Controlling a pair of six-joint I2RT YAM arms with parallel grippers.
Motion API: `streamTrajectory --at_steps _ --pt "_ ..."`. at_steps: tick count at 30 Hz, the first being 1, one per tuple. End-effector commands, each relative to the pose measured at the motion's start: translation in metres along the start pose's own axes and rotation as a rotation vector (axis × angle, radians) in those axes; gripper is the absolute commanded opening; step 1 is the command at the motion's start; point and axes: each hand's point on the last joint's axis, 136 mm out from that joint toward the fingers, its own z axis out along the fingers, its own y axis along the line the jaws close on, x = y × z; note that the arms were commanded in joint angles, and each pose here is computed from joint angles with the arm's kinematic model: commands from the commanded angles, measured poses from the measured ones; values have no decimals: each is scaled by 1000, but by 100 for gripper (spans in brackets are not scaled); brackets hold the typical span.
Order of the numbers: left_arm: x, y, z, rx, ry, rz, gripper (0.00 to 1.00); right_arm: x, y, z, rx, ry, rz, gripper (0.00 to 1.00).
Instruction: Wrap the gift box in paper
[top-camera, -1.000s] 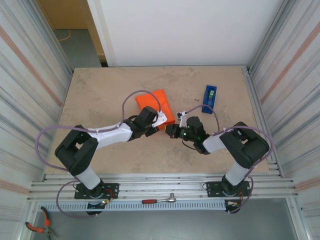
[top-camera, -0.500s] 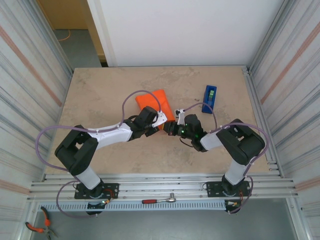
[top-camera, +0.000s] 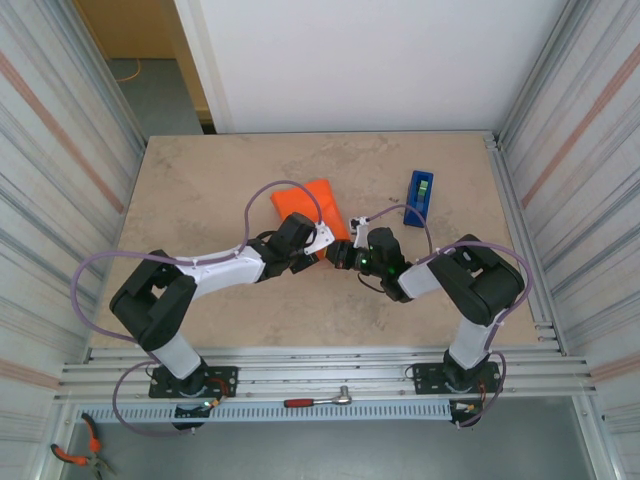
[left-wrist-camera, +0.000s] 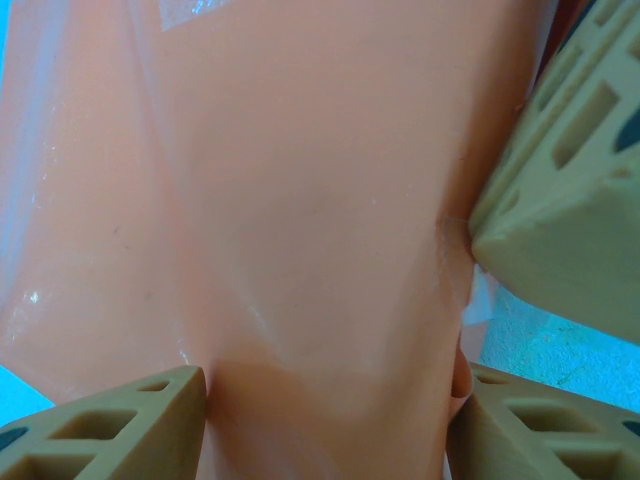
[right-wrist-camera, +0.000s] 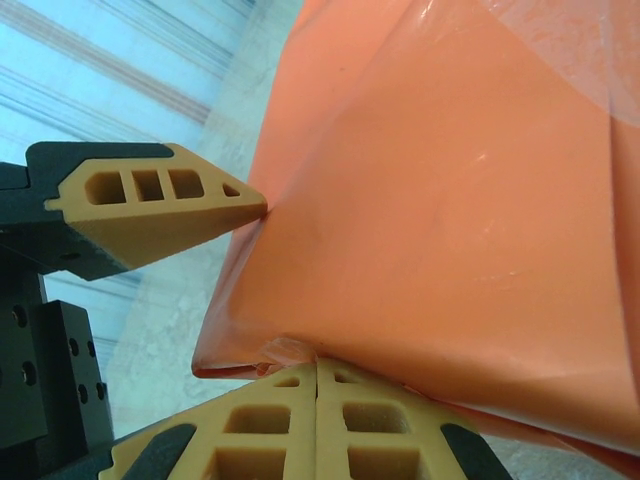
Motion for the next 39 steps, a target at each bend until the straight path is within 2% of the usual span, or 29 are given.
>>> streamTrajectory --at_steps 1,4,7,27,39 --pt "16 -12 6 38 67 16 61 -12 6 0 -21 -33 9 0" --pt "17 -12 6 36 69 16 60 -13 7 -4 -15 -41 8 11" --pt "18 -12 6 36 73 18 59 -13 7 -7 -9 -39 3 16" --pt "18 -13 7 42 76 20 55 -8 4 -8 6 -12 6 18" --pt "18 -13 6 40 76 20 55 -13 -3 3 42 -15 25 18"
